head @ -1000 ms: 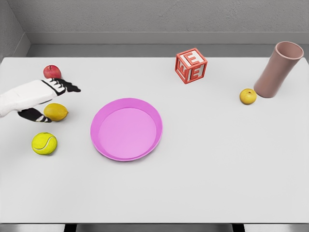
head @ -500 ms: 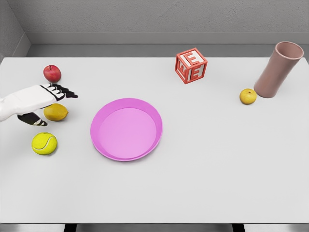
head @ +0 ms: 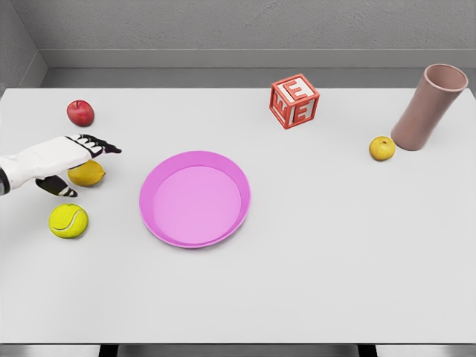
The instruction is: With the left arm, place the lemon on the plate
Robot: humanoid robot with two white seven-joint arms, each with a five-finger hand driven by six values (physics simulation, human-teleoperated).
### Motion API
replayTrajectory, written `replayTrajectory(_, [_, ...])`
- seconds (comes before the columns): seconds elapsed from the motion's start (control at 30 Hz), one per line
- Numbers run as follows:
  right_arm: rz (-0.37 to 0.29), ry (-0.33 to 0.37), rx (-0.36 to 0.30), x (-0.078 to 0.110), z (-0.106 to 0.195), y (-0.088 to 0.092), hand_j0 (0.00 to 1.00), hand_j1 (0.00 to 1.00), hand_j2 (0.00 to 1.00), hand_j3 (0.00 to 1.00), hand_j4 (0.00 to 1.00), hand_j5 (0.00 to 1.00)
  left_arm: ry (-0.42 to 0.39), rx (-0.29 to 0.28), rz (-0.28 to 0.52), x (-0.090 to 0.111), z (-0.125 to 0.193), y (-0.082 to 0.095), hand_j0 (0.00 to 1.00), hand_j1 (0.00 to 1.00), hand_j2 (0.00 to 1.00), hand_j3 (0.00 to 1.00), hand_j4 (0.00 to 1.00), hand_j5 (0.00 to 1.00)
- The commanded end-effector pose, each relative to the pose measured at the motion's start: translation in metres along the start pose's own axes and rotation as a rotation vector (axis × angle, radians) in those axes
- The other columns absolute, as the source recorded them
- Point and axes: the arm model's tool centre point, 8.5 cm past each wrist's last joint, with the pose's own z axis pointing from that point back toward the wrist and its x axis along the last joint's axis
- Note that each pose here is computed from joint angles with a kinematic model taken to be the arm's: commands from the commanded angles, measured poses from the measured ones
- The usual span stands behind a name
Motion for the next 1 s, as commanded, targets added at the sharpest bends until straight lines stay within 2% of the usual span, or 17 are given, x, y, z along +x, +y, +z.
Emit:
replayTrajectory(0.0, [0.0,-0.002,0.0,0.001,0.0,0.0,1.0,1.0,1.0,1.0,1.0,1.0,0.024,-0.012,-0.005,-0.002,-0.001,-0.002,1.0,1.0,1.0,1.0,1.0,1.0])
replayTrajectory(0.13, [0.0,-0.002,0.0,0.001,0.0,0.0,1.0,1.0,1.0,1.0,1.0,1.0,0.039,-0.02,-0.018,-0.003,-0.002,-0.002,1.0,1.0,1.0,1.0,1.0,1.0])
replayTrajectory(0.3, [0.0,-0.002,0.0,0.001,0.0,0.0,1.0,1.0,1.0,1.0,1.0,1.0,0.048,-0.02,0.012,-0.004,-0.016,-0.007,1.0,1.0,1.0,1.0,1.0,1.0])
replayTrajectory(0.6, [0.0,-0.002,0.0,0.001,0.0,0.0,1.0,1.0,1.0,1.0,1.0,1.0,0.051,-0.022,0.013,-0.005,-0.016,-0.007,0.99,0.99,0.99,0.99,0.99,0.99])
replayTrajectory(0.67, [0.0,-0.002,0.0,0.001,0.0,0.0,1.0,1.0,1.0,1.0,1.0,1.0,0.052,-0.022,0.013,-0.005,-0.015,-0.007,0.98,0.98,0.98,0.98,0.98,0.98])
replayTrajectory(0.73, [0.0,-0.002,0.0,0.001,0.0,0.0,1.0,1.0,1.0,1.0,1.0,1.0,0.055,-0.027,0.009,-0.006,-0.015,-0.008,0.89,0.89,0.89,0.89,0.89,0.89])
replayTrajectory(0.8, [0.0,-0.002,0.0,0.001,0.0,0.0,1.0,1.0,1.0,1.0,1.0,1.0,0.057,-0.046,-0.005,-0.003,-0.019,-0.012,0.86,0.86,0.86,0.86,0.86,0.86])
replayTrajectory(0.97, [0.0,-0.002,0.0,0.001,0.0,0.0,1.0,1.0,1.0,1.0,1.0,1.0,0.057,-0.044,-0.004,-0.004,-0.019,-0.012,0.8,0.8,0.8,0.8,0.8,0.8])
